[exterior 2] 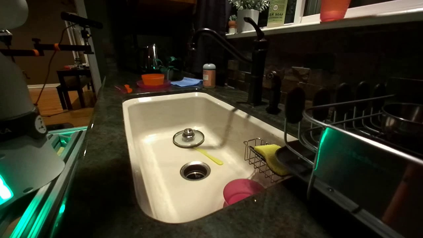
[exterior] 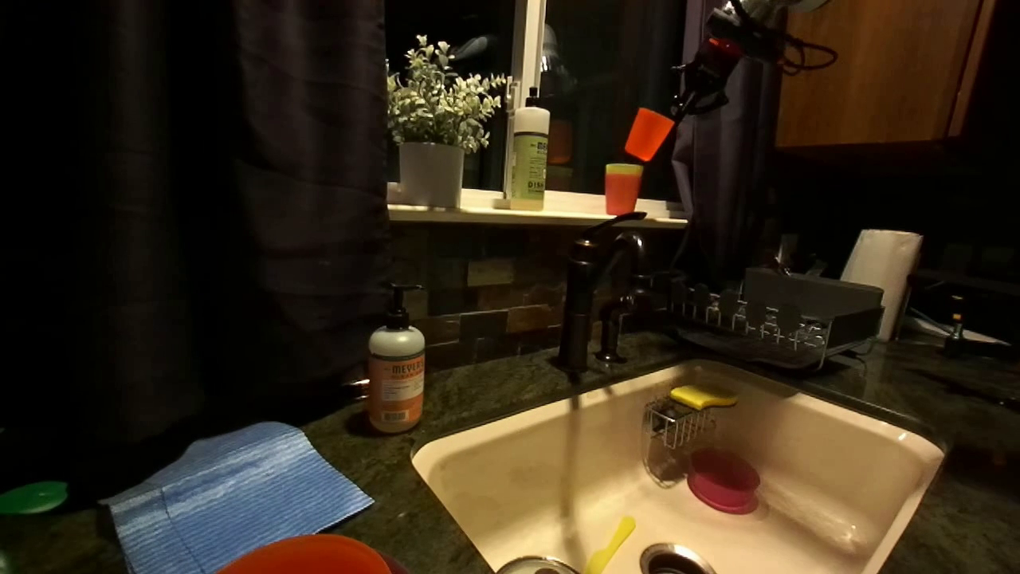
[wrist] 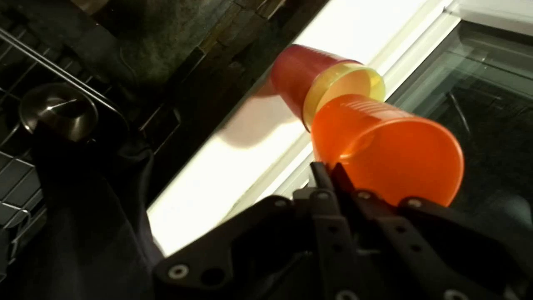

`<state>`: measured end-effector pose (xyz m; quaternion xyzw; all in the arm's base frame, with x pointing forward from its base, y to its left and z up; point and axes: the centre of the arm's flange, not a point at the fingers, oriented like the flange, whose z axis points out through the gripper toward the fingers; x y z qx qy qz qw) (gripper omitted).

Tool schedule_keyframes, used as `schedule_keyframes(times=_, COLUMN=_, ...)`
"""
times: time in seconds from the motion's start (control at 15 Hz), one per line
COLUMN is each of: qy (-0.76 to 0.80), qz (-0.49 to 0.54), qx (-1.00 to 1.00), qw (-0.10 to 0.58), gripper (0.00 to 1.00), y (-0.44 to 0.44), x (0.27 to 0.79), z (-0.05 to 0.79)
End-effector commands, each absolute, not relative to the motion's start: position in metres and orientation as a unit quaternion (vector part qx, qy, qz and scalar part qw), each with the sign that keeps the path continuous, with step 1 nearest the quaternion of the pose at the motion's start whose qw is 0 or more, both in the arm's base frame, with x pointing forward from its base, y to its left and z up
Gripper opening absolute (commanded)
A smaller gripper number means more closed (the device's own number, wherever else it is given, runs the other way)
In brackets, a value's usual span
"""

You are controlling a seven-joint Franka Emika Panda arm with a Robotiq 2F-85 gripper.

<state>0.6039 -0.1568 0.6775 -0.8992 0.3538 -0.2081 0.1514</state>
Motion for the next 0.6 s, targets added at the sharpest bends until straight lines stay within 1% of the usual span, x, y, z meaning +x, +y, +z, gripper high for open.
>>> schedule_keyframes(times=0.0, qy=0.339, qz=-0.212, qx=-0.899, qw=0.176, gripper=0.01, y=-0.147, x=0.622, z=0.664)
schedule_keyframes(times=0.27, qy=0.329, qz=-0.206, qx=-0.904, qw=0.181, gripper=0.01, y=-0.14, x=0.633, z=0.655)
schedule_keyframes(times=0.53, qy=0.316, qz=-0.2, qx=-0.913, qw=0.162, gripper=0.01, y=-0.136, x=0.637, z=0.652)
